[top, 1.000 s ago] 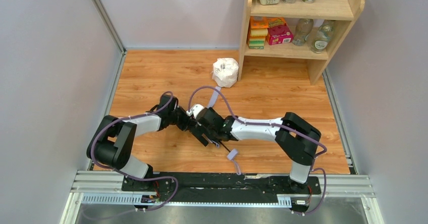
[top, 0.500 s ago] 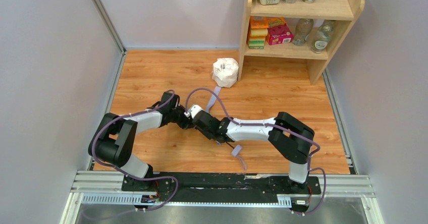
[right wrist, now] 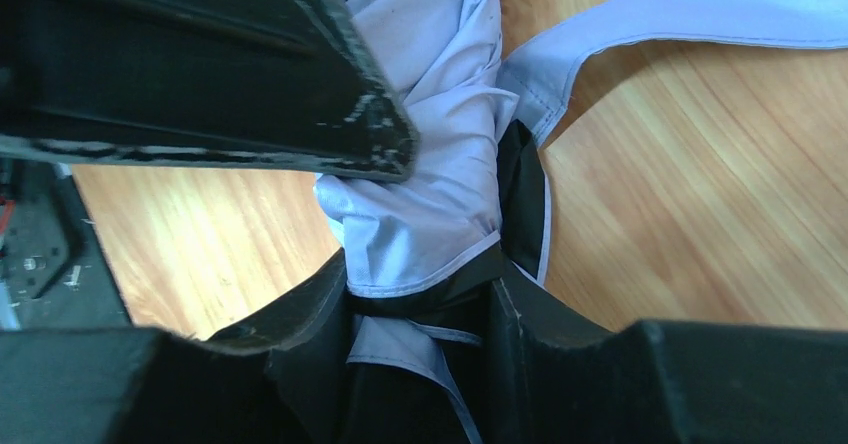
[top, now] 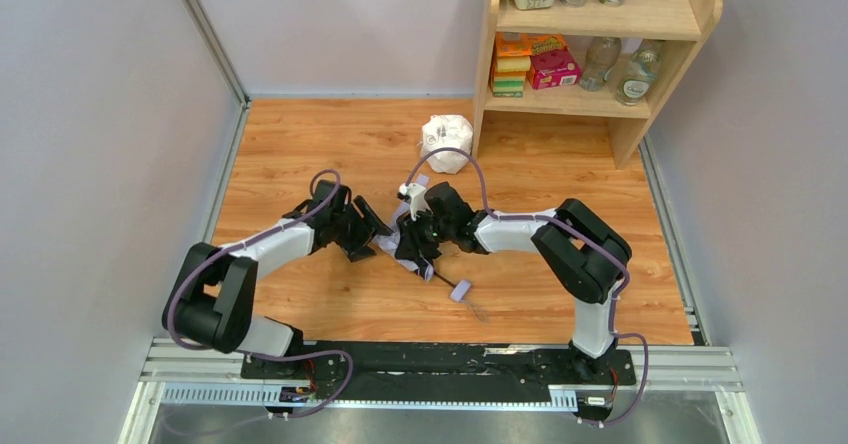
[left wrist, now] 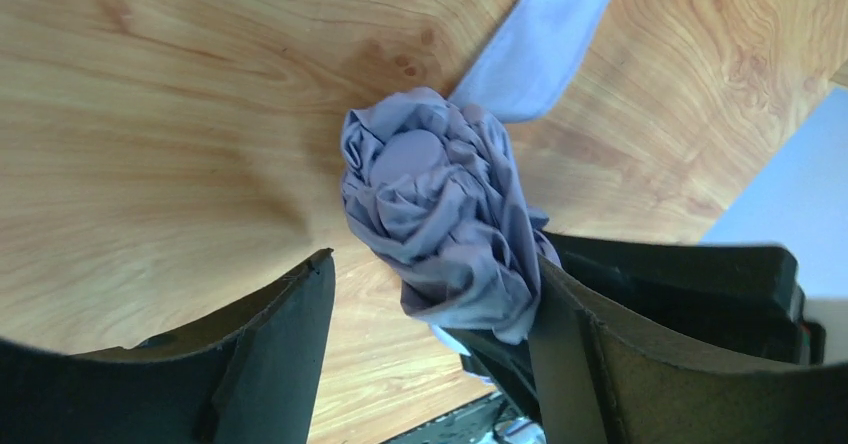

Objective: Put away the umbrella

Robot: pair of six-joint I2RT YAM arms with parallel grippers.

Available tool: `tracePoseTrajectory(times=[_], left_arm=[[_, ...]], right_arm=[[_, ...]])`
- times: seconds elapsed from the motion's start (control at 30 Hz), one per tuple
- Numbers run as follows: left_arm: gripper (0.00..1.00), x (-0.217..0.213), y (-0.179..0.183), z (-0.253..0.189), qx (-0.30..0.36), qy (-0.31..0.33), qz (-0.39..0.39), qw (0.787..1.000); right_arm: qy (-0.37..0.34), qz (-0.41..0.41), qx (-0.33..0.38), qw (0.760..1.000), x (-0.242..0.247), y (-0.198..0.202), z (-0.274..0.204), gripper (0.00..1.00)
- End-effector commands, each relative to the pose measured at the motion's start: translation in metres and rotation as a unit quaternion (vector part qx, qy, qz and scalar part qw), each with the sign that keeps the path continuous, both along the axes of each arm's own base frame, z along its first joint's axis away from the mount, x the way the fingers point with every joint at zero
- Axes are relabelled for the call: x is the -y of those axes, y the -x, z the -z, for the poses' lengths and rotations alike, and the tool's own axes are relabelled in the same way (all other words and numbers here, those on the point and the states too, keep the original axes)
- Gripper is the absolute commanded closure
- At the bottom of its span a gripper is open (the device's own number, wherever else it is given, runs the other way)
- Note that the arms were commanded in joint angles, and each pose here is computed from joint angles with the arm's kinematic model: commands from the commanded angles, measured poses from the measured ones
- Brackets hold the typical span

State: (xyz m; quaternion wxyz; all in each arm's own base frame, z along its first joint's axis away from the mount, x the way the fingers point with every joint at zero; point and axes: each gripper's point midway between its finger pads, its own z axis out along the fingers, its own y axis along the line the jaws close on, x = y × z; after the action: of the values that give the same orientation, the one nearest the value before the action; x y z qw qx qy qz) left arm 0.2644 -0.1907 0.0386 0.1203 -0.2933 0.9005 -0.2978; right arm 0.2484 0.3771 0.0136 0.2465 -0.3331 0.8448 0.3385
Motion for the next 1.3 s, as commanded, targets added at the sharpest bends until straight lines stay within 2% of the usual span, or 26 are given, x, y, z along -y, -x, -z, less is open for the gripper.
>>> tracePoseTrajectory(times=[0.0,0.3,0.47,0.7,0.93,1.03,1.27], left_arm=[[0.25,-0.022,0.010,-0.016,0.044,-0.046,0.024,0.998],[0.24,-0.026,0.009,-0.051,0.119,0.001,-0.021,0.993],[0.23,-0.024,0.014,-0.052,0.104,0.019,-0.034,0.994],[0.23,-0.008,-0.004,-0.054,0.114,0.068,-0.041,0.990],[0.23,-0.009,-0.018,-0.036,0.107,0.038,-0.038,0.993],[0.22,-0.006,-0.028,-0.031,0.122,0.045,-0.038,0.991],[0.22,-0.005,-0.017,0.009,0.098,0.031,-0.031,0.994]], right_arm=[[0.183,0.014,-0.223,0.958,0.096,0.093,0.118,1.00],[0.173,0.036,-0.254,0.951,0.102,0.090,0.135,1.00],[0.169,0.037,-0.270,0.947,0.104,0.089,0.137,1.00],[0.166,0.033,-0.271,0.948,0.102,0.088,0.135,1.00],[0.162,0.029,-0.270,0.949,0.099,0.085,0.132,1.00],[0.162,0.027,-0.269,0.949,0.098,0.085,0.132,1.00],[0.164,0.024,-0.271,0.948,0.098,0.086,0.133,1.00]])
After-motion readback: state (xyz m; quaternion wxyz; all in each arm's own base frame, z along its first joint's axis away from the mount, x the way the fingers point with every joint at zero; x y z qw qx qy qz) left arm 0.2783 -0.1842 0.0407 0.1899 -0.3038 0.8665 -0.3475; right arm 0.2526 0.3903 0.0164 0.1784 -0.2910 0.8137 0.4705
